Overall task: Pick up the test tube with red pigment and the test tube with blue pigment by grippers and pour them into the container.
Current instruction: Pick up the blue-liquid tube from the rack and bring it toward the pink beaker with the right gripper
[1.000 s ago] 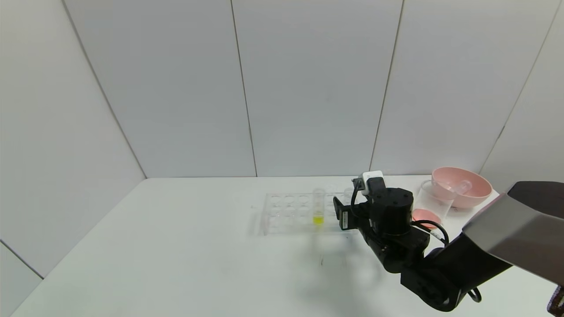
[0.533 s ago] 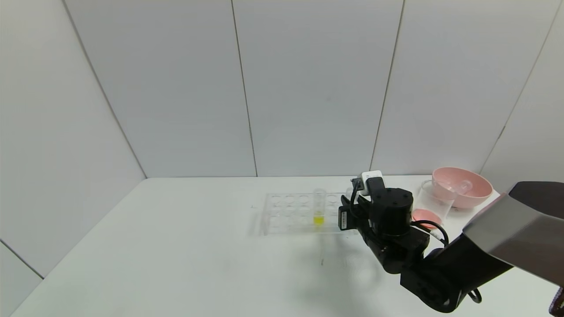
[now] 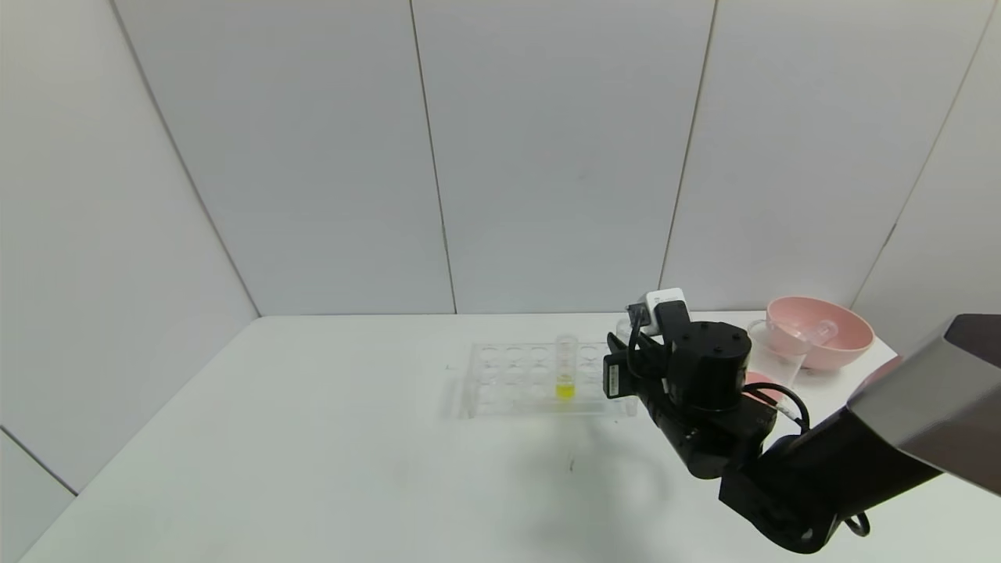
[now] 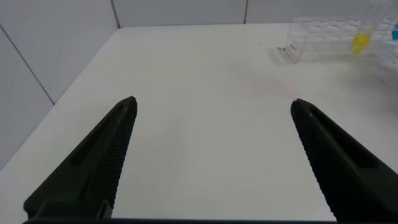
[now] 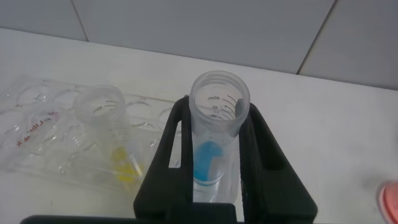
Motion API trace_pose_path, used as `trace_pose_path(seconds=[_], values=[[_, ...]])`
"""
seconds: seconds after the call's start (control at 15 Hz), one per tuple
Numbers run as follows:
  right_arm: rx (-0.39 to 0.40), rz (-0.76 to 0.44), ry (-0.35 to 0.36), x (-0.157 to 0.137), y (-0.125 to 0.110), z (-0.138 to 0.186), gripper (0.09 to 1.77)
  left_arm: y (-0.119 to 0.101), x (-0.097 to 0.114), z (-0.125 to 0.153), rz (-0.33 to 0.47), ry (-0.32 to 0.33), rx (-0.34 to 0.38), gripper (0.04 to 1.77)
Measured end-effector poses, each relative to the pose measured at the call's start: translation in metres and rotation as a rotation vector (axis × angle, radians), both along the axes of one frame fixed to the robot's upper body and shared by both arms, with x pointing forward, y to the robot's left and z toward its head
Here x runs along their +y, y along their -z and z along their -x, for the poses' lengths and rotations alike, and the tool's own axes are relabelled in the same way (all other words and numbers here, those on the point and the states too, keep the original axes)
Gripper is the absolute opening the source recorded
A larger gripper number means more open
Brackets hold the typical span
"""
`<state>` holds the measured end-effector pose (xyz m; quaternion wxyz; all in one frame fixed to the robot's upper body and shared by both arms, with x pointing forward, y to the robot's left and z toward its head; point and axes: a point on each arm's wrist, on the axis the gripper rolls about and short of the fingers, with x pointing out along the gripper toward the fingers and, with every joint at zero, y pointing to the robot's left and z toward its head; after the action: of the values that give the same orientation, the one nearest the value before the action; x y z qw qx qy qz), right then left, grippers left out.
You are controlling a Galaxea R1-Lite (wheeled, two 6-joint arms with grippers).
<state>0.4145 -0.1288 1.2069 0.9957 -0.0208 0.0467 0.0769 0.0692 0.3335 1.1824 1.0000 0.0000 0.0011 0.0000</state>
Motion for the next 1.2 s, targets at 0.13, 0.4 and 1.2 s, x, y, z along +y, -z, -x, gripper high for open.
trace_pose_path(seconds=[0.13, 0.4, 1.2], values=[[-0.031, 0.012, -0.004, -0.002, -0.012, 0.003, 0.49, 0.000, 0.000, 0.000, 0.000, 0.000, 0.000, 1.76], [-0.075, 0.013, -0.016, -0.002, -0.032, 0.011, 0.49, 0.000, 0.000, 0.000, 0.000, 0.000, 0.000, 1.76], [-0.035, 0.035, -0.239, -0.032, -0.042, 0.045, 0.49, 0.000, 0.000, 0.000, 0.000, 0.000, 0.000, 1.76]])
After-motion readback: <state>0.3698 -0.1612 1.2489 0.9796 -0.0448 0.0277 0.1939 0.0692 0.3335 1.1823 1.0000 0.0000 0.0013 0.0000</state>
